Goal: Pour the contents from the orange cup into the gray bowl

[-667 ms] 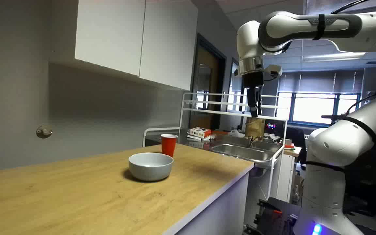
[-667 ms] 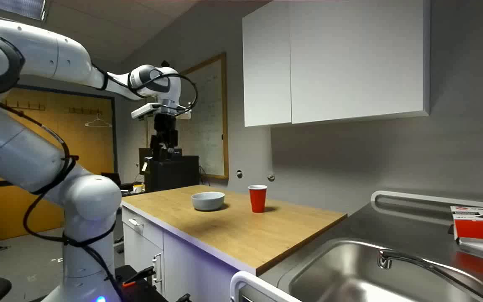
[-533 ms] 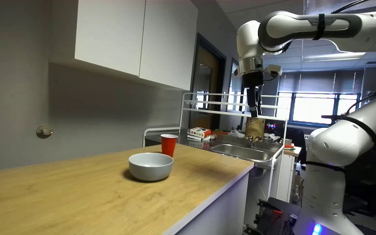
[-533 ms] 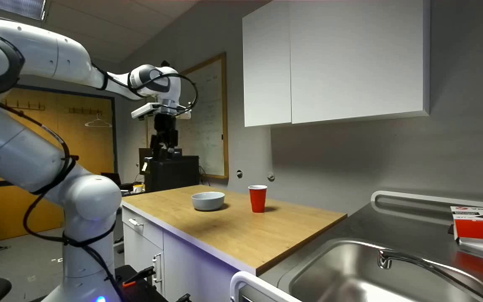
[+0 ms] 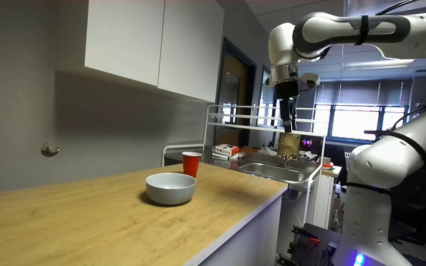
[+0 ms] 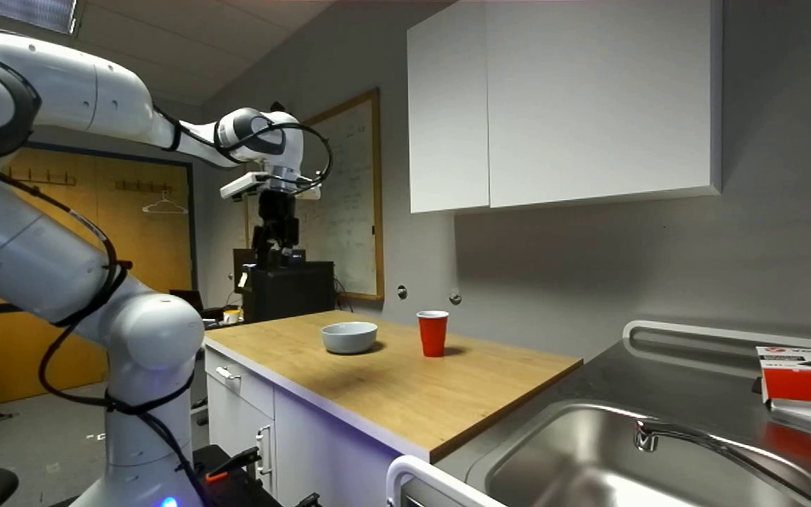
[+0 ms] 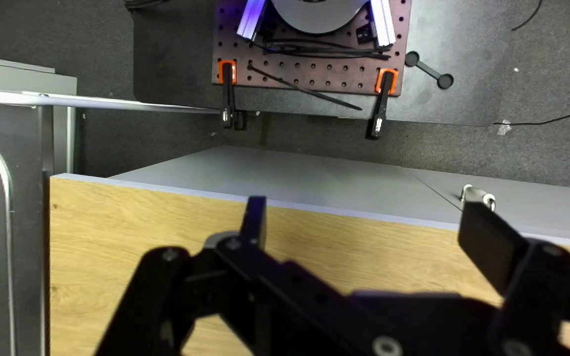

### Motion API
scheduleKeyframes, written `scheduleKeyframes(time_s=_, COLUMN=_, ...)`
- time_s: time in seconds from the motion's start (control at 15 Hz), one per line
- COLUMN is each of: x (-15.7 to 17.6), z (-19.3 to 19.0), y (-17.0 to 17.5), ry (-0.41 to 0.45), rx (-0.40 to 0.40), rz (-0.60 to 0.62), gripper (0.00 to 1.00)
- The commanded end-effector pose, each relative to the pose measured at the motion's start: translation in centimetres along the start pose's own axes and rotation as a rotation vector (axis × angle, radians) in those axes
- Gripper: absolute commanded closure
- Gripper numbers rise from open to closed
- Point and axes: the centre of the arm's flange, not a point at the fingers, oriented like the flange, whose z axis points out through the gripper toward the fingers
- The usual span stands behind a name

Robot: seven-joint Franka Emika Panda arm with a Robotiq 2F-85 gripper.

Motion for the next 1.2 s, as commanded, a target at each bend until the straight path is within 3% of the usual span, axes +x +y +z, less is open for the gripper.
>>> scheduleKeyframes(time_s=0.0, x=0.0, z=0.0, y=0.0, ry=0.0, rx=0.0, rz=0.0, gripper=0.0)
scheduleKeyframes(time_s=0.27, x=1.0, z=-0.1, y=-0.1, ry=0.014, rx=0.008, rz=0.009, gripper=0.0)
scheduleKeyframes(time_s=0.53, x=4.5, z=-0.9, y=-0.4, ry=0.086, rx=0.022, rz=0.029, gripper=0.0)
scheduleKeyframes(time_s=1.13, x=17.2, z=-2.2, y=-1.2, ry=0.298, rx=0.074, rz=0.166, gripper=0.0)
